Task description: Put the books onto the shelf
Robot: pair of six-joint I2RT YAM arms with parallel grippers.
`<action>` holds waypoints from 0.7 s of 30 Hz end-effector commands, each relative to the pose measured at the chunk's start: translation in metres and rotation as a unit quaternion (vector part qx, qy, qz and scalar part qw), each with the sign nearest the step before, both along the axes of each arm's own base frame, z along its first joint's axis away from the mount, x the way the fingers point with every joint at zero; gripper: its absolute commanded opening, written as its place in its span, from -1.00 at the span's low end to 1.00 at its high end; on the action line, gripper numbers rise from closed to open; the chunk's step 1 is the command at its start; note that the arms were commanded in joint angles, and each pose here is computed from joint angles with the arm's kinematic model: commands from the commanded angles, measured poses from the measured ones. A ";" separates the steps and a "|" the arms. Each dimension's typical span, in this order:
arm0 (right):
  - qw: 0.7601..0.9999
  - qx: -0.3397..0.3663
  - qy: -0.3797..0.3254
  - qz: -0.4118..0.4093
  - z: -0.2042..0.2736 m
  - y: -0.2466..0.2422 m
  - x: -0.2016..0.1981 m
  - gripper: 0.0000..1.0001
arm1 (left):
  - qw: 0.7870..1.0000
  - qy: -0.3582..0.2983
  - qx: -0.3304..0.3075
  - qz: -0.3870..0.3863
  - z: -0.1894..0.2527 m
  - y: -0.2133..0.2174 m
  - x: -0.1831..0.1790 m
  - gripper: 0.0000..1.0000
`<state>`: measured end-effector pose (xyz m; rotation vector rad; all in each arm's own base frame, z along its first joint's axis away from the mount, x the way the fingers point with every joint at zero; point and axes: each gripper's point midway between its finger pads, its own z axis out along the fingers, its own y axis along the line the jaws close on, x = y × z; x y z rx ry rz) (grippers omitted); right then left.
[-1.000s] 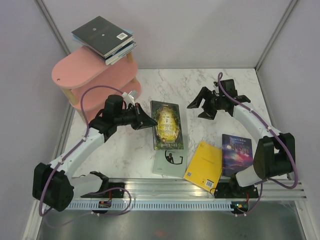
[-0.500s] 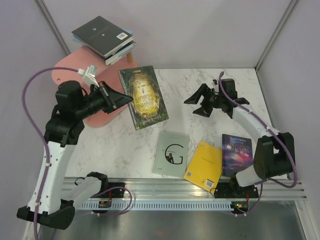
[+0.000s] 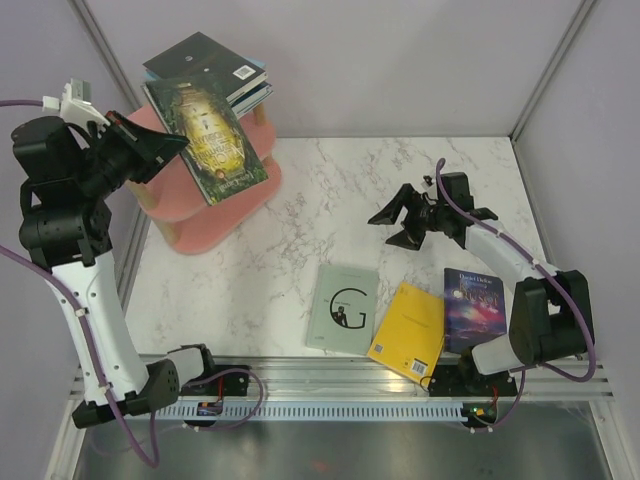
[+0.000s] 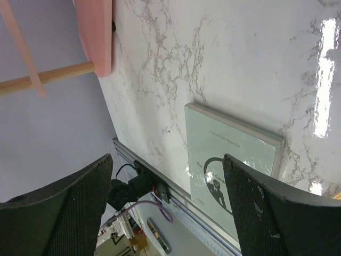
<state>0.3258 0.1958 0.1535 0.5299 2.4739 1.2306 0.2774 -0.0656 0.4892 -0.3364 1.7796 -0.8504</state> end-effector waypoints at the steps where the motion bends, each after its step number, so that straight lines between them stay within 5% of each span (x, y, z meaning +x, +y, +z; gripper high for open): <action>1: 1.000 0.006 -0.020 0.016 0.007 0.002 -0.008 0.75 | 0.997 -0.072 -0.008 0.009 0.053 0.006 -0.015 -0.95; 21: 0.999 0.011 -0.002 0.042 -0.004 0.018 -0.009 0.74 | 0.988 -0.047 -0.082 0.118 0.064 0.122 0.020 -0.95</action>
